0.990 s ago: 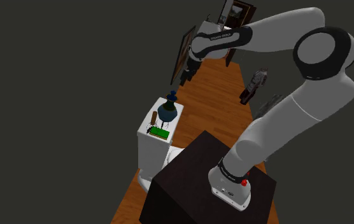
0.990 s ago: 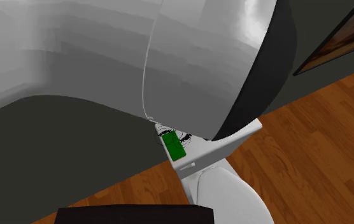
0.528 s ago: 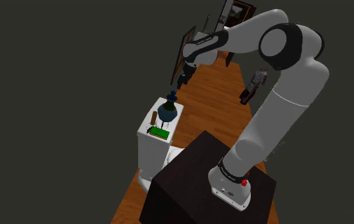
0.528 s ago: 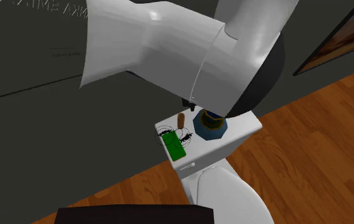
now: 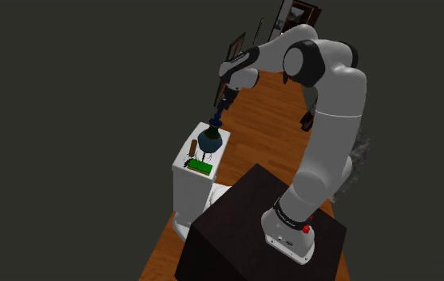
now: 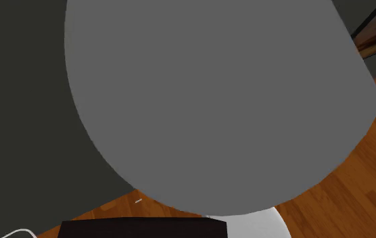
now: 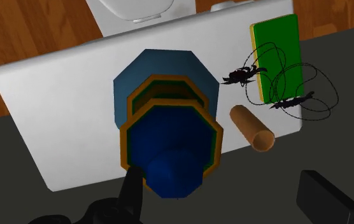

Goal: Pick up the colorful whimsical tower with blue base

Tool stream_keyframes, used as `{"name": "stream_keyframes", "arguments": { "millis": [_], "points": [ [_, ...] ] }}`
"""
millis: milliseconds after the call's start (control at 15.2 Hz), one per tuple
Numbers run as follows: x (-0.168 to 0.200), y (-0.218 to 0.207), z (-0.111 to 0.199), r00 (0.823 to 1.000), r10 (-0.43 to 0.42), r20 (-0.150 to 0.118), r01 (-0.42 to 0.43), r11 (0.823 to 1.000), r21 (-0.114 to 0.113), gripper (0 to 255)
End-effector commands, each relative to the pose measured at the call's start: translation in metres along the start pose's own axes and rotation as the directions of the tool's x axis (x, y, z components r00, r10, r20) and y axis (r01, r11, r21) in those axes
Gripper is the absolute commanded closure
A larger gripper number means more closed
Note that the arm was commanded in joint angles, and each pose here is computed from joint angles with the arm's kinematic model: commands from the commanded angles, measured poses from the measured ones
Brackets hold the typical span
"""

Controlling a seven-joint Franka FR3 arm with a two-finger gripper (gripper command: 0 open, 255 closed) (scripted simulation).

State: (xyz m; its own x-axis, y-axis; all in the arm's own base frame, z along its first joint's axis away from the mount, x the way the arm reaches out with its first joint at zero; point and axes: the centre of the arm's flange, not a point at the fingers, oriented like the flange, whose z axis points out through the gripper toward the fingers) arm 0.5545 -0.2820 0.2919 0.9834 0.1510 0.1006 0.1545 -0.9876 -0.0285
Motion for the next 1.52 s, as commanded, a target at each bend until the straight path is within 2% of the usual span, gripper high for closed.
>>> {"name": "stream_keyframes", "arguments": {
  "millis": [0, 528, 660, 726, 1254, 1452],
  "points": [
    [0.008, 0.016, 0.021, 1.0, -0.004, -0.001, 0.004, 1.0, 0.008, 0],
    [0.008, 0.024, 0.067, 1.0, -0.005, -0.001, 0.005, 1.0, 0.011, 0],
    [0.008, 0.024, 0.07, 1.0, -0.005, -0.001, 0.005, 1.0, 0.011, 0],
    [0.008, 0.025, 0.07, 1.0, -0.005, -0.001, 0.005, 1.0, 0.011, 255],
    [0.008, 0.024, 0.071, 1.0, -0.005, -0.001, 0.005, 1.0, 0.011, 255],
    [0.009, 0.024, 0.059, 1.0, -0.005, -0.001, 0.005, 1.0, 0.011, 255]
  ]
}}
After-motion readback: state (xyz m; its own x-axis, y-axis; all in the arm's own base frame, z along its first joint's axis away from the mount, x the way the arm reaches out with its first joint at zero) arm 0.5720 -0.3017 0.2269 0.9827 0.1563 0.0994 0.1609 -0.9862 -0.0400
